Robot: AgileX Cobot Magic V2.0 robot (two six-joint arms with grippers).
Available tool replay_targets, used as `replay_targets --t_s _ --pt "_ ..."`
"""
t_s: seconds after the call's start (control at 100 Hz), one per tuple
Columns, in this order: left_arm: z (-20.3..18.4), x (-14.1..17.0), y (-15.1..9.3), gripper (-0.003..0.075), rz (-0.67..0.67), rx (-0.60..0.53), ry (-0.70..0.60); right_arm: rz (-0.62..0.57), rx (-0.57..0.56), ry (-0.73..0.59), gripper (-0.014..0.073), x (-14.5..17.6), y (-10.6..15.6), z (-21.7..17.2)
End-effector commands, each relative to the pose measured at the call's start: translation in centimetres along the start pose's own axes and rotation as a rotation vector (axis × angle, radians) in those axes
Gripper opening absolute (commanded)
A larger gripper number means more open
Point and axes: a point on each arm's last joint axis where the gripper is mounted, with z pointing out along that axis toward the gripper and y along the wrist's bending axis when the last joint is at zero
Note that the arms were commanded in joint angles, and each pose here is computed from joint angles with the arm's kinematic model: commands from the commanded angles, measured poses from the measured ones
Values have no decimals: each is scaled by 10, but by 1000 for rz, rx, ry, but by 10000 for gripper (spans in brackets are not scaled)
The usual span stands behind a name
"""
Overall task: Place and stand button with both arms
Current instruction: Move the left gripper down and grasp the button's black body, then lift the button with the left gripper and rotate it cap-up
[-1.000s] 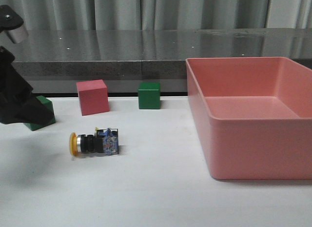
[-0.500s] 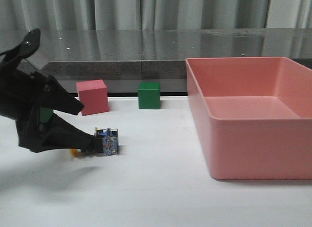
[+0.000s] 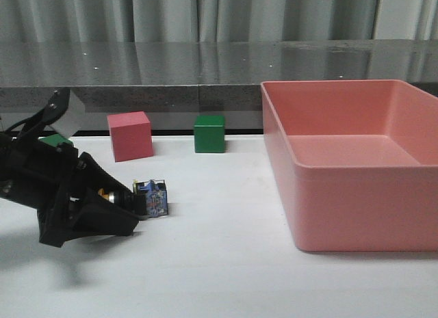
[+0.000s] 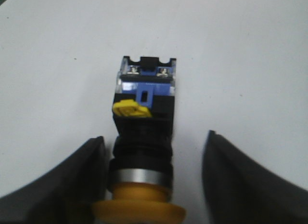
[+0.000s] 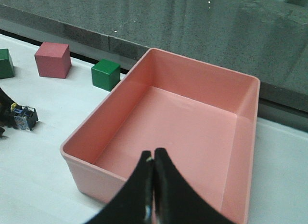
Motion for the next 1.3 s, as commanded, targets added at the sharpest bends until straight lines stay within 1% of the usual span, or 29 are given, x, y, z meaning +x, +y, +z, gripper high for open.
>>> replay_targets --t_s 0.0,0.02,0.07,0.1,0.21,0.29,0.35,0.44,0.45,0.48,0.53,0.54,0.59,0.66,0.68,0.71,0.75,0.8,0.81,0.85,0.86,0.91,0.92,0.97,0.99,1.02,1.1,1.16,1.29 --pt "-6 -18 5 179 31 -27 -64 11 45 -94 -60 -14 -4 -4" --pt "-6 -18 5 146 31 -27 -64 11 46 -96 -60 -15 -5 -4" --pt "-6 -19 5 22 36 -29 -63 11 46 -97 -60 -15 -5 -4" --pt "-7 -20 5 -18 46 -27 -62 11 47 -97 -60 -15 -5 -4" --pt "-15 -31 6 -19 84 -45 -62 11 47 -97 -60 -15 -5 -4" --pt "-27 -48 5 -19 125 -79 -51 11 48 -100 -60 -15 -5 -4" --pt "-36 -61 7 -19 159 -125 10 11 49 -102 -60 -15 -5 -4" --pt "-53 -86 8 -19 264 -201 143 11 49 -102 -60 -15 -5 -4" --pt "-55 -90 8 -19 292 -207 157 11 49 -102 -60 -15 -5 -4" --pt "-60 -98 9 -19 308 -237 193 11 49 -102 -60 -15 -5 -4" --pt "-66 -114 8 -19 376 -263 234 11 49 -102 -60 -15 -5 -4" --pt "-66 -115 8 -19 366 -266 231 11 49 -102 -60 -15 -5 -4" --pt "-70 -128 9 -19 405 -266 258 11 49 -102 -60 -15 -5 -4" --pt "-71 -142 10 -18 419 -253 288 11 49 -102 -60 -15 -5 -4" --pt "-70 -144 9 -18 405 -244 294 11 49 -102 -60 -15 -5 -4" --pt "-70 -148 10 -18 423 -236 324 11 49 -102 -60 -15 -5 -4" --pt "-67 -151 10 -18 406 -220 354 11 49 -102 -60 -15 -5 -4" --pt "-67 -156 10 -18 415 -200 421 11 49 -102 -60 -15 -5 -4" --pt "-66 -156 9 -19 393 -193 431 11 49 -102 -60 -15 -5 -4" --pt "-65 -158 10 -19 406 -181 496 11 49 -101 -60 -15 -5 -4" --pt "-64 -159 8 -19 387 -176 507 11 49 -101 -60 -15 -5 -4" --pt "-63 -161 9 -19 373 -180 587 11 49 -101 -60 -15 -5 -4" --pt "-63 -162 11 -19 386 -186 610 11 49 -101 -60 -15 -5 -4" --pt "-62 -164 12 -19 338 -216 683 11 49 -101 -60 -15 -5 -4" --pt "-61 -165 13 -19 348 -228 711 11 49 -101 -60 -15 -5 -4" --pt "-60 -167 13 -19 322 -247 749 11 49 -101 -60 -15 -5 -4" --pt "-55 -171 15 -19 314 -260 841 11 49 -101 -60 -15 -5 -4" --pt "-50 -171 15 -19 315 -236 904 12 49 -101 -60 -15 -5 -4" --pt "-36 -173 18 -19 296 -169 982 12 47 -98 -60 -15 -5 -4"
